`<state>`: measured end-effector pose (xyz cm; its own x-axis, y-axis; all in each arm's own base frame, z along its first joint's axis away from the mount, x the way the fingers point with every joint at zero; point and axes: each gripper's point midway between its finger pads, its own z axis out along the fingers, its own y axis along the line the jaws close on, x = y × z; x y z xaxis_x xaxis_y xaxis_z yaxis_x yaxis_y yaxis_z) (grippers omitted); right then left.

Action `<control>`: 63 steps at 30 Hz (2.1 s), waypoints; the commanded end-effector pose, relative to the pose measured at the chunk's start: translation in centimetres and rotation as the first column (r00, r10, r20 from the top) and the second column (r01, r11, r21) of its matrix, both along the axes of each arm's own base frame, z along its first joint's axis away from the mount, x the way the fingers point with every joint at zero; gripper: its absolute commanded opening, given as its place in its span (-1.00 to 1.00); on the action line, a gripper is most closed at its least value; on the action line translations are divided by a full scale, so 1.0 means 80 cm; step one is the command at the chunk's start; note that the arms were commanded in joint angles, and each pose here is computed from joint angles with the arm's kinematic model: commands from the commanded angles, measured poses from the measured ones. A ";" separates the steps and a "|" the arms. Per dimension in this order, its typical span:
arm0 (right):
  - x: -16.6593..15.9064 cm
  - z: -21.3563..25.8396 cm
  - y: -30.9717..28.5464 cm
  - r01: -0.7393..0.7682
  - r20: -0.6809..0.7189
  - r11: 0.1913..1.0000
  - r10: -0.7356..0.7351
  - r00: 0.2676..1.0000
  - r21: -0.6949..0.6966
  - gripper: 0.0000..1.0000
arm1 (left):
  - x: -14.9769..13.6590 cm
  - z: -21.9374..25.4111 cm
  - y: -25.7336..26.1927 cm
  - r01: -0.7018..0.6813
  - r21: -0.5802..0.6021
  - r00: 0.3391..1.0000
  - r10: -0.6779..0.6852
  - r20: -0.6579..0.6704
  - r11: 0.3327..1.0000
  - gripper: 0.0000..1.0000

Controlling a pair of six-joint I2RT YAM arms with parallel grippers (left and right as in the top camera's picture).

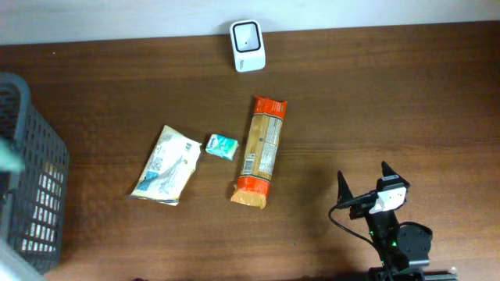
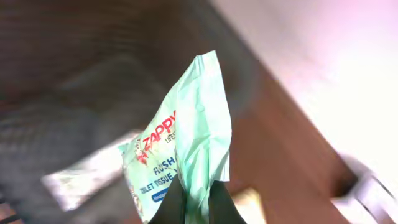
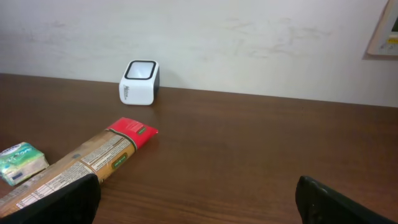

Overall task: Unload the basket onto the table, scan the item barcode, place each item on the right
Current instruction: 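Place the mint-green wipes pack right of the pasta with the left gripper, then take the white tube from the basket with the left gripper, place it beside pasta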

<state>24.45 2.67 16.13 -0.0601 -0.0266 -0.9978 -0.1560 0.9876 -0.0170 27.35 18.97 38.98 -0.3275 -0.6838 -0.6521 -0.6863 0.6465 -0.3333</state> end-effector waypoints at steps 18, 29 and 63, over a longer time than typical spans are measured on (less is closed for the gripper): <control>0.000 -0.004 0.001 0.000 -0.004 1.000 0.000 1.000 0.000 0.97 | 0.082 -0.342 -0.767 0.772 -0.530 -0.224 -0.930 0.291 -0.352 -1.00; 0.000 -0.004 0.001 0.000 -0.004 1.000 0.000 1.000 0.000 0.97 | 0.190 -0.427 -0.667 0.955 -0.248 0.076 -0.940 -0.332 0.165 0.98; 0.000 -0.004 0.001 0.000 -0.004 1.000 0.000 1.000 0.000 0.98 | 0.000 -0.288 0.132 0.279 -0.167 0.895 -0.319 -0.312 0.946 0.87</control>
<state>24.46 2.59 16.15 -0.0590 -0.0266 -0.9979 -0.1518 0.9883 -0.0174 27.94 29.60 18.48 -0.6712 -0.6081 -0.4239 -0.5728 0.7885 -0.2240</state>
